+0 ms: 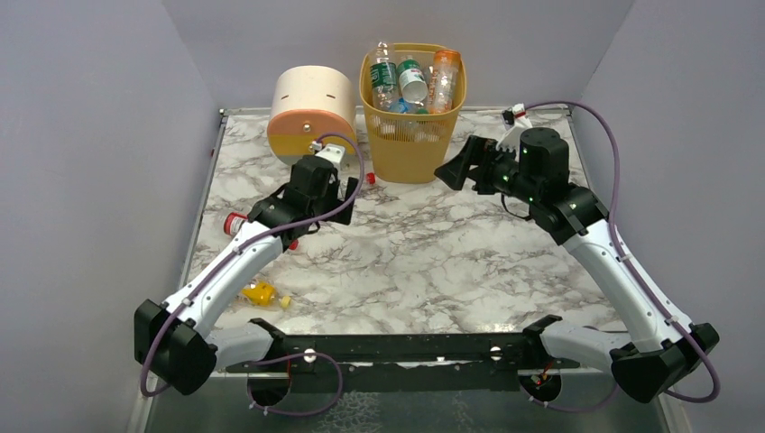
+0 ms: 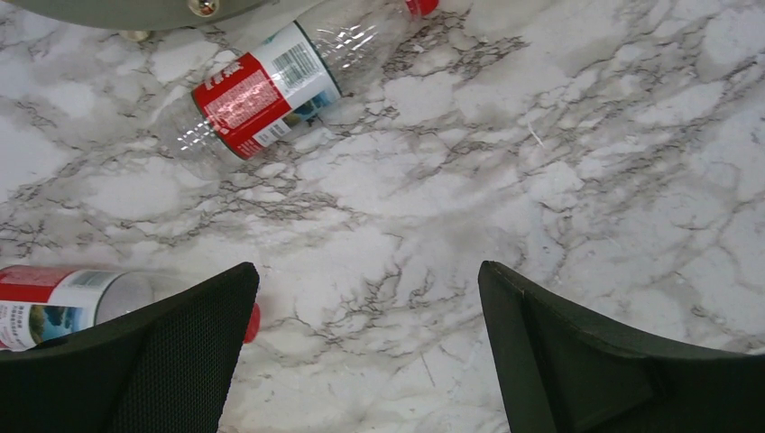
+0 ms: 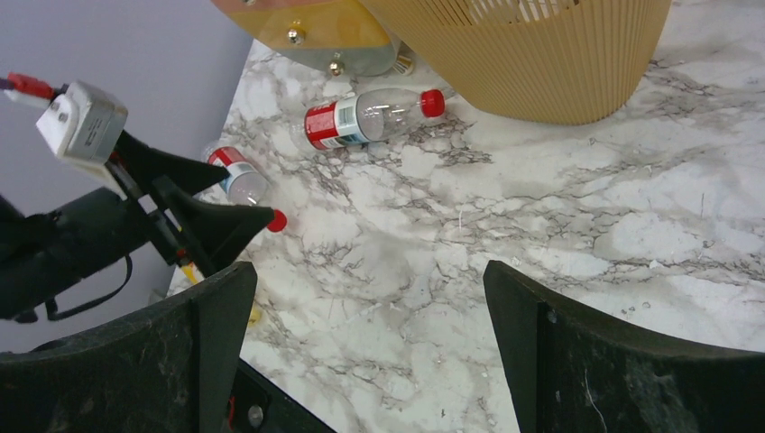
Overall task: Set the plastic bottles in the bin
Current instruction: Pick up the plastic bottle at the center of the board.
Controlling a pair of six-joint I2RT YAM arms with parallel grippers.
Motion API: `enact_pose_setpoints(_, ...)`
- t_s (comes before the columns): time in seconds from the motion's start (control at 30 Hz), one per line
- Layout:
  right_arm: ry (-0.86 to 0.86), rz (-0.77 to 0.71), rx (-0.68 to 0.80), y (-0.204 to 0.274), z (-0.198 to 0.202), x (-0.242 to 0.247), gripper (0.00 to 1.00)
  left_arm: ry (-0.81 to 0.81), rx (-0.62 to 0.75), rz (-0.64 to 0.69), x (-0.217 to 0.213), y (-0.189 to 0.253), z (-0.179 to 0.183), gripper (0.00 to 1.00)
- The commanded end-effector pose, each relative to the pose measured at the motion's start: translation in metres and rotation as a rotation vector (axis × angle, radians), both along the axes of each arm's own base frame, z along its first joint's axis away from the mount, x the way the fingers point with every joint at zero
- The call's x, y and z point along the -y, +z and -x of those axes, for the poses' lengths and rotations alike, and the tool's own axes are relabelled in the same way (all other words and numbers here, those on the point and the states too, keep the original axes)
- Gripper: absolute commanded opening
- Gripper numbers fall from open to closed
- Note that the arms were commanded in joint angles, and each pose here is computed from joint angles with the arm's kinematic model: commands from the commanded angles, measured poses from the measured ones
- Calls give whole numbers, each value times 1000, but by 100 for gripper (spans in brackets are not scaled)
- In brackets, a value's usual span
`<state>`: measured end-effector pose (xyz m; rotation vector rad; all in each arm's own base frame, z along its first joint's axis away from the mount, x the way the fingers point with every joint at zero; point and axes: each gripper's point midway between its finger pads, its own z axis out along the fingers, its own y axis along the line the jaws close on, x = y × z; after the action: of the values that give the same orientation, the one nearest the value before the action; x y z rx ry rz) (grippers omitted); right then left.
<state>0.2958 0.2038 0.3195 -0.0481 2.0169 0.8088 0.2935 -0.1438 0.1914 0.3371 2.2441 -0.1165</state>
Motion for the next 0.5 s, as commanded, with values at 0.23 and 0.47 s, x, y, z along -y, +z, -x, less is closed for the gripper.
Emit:
enact_pose_setpoints(0.23, 94, 30, -78, -18, 10, -12, 99, -270, 111, -110, 0, -25, -47, 99)
enact_pose_setpoints(0.47, 106, 92, -97, -31, 5, -11, 100, -337, 103, -205, -7, -37, -83, 99)
